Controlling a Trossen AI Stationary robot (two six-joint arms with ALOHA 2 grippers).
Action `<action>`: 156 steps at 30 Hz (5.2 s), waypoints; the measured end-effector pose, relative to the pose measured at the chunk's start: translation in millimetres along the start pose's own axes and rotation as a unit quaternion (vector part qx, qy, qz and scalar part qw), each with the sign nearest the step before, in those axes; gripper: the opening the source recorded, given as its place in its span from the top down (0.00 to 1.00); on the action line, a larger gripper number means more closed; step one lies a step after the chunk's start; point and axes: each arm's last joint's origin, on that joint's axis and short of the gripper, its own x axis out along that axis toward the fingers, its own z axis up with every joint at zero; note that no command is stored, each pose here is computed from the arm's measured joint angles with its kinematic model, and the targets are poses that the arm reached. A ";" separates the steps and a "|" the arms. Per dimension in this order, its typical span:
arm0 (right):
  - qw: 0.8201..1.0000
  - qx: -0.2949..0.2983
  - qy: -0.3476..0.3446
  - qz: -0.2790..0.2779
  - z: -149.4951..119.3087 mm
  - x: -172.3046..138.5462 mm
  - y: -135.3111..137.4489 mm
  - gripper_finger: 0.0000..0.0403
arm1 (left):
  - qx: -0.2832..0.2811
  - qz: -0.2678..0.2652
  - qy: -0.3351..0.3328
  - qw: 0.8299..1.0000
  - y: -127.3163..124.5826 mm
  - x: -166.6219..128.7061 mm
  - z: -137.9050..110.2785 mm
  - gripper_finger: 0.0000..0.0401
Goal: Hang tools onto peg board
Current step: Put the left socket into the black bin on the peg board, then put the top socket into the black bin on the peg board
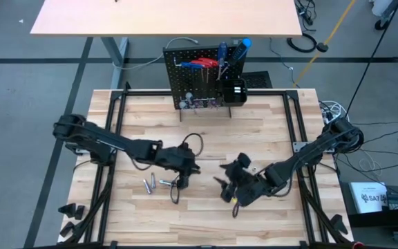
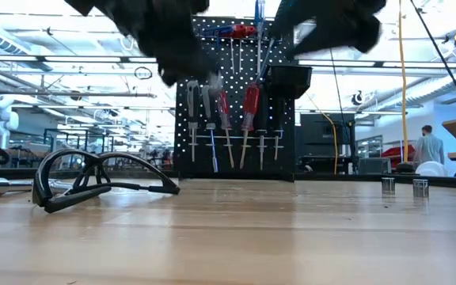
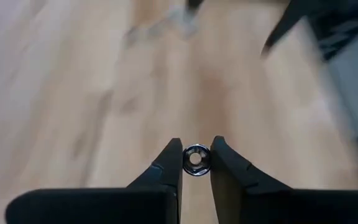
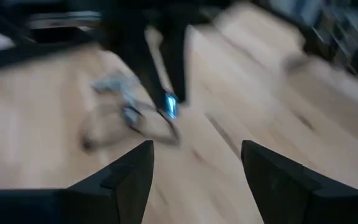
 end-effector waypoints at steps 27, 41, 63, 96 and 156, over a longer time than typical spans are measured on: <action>0.889 -0.362 -0.259 -0.107 41.6 40.2 85.9 0.42 | -0.168 -0.269 -0.357 0.879 2.9 -55.1 -42.3 0.87; 0.894 -0.341 -0.261 -0.129 61.8 57.1 77.1 0.45 | -0.160 -0.288 -0.365 0.870 -3.1 -58.4 -41.6 0.87; 0.895 -0.342 -0.252 -0.135 57.6 53.0 79.9 0.89 | -0.156 -0.283 -0.359 0.876 4.3 -56.4 -40.1 0.64; 0.981 -0.043 -0.031 -0.188 170.3 -32.7 -157.0 0.89 | -0.132 -0.236 -0.430 0.861 38.2 -99.8 -109.5 0.62; 0.953 0.085 0.284 -0.064 1.6 -15.3 -95.9 0.44 | 0.025 0.003 -0.114 0.993 -25.6 -51.0 -52.3 0.62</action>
